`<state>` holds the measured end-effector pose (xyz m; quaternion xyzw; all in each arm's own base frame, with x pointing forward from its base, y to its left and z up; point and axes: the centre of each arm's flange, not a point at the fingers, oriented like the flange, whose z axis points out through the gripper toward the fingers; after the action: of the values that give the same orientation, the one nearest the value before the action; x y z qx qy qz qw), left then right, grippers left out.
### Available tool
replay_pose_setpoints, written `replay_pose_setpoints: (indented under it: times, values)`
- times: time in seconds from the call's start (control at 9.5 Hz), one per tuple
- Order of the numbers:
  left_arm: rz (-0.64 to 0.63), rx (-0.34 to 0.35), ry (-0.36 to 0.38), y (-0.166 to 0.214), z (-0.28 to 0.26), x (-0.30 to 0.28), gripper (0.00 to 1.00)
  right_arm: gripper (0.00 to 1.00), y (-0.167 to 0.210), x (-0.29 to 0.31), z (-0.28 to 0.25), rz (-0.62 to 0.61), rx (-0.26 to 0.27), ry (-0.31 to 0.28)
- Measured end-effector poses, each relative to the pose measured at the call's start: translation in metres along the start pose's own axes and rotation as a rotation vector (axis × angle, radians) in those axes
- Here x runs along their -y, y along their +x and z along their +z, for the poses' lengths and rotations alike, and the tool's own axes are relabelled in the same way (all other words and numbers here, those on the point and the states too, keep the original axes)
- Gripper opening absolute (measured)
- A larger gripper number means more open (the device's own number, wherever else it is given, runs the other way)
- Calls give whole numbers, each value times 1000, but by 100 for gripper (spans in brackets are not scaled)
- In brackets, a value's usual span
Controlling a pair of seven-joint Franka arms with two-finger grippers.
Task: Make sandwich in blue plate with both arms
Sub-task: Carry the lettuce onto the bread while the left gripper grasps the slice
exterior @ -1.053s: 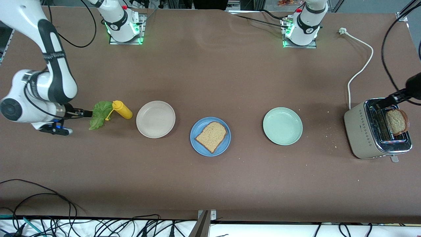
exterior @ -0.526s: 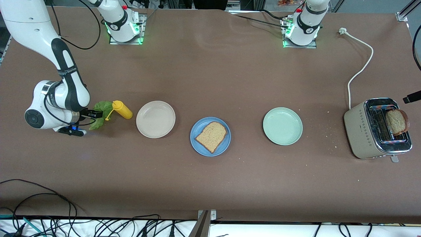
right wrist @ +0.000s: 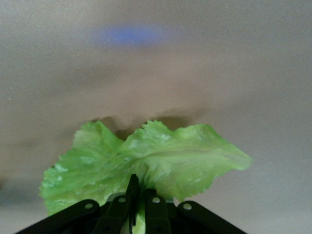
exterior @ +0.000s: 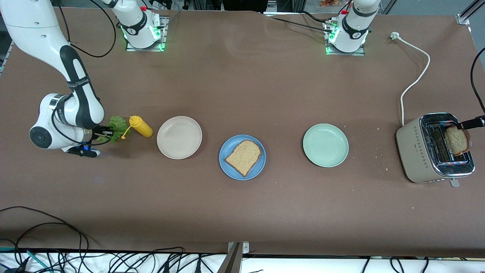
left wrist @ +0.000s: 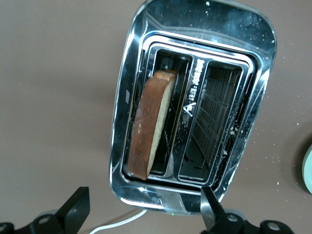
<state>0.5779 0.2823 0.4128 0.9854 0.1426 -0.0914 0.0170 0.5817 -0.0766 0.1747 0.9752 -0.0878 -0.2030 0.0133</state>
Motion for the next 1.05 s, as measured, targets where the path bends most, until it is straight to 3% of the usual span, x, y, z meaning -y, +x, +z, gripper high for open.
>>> replay_pose_setpoints:
  times: [0.21,0.84,0.95,1.05]
  values:
    - [7,2,-10,6,11,-2,99,9,3,3,-18,-6,6,1]
    - [17,24,-8,17,37,2,90,7,-35,5,-196,-24,165,-23]
    - [18,25,-9,18,38,2,80,7,-43,7,-217,-29,171,-27]
    - [19,25,-10,18,38,2,62,7,-51,20,-240,-48,161,-34]
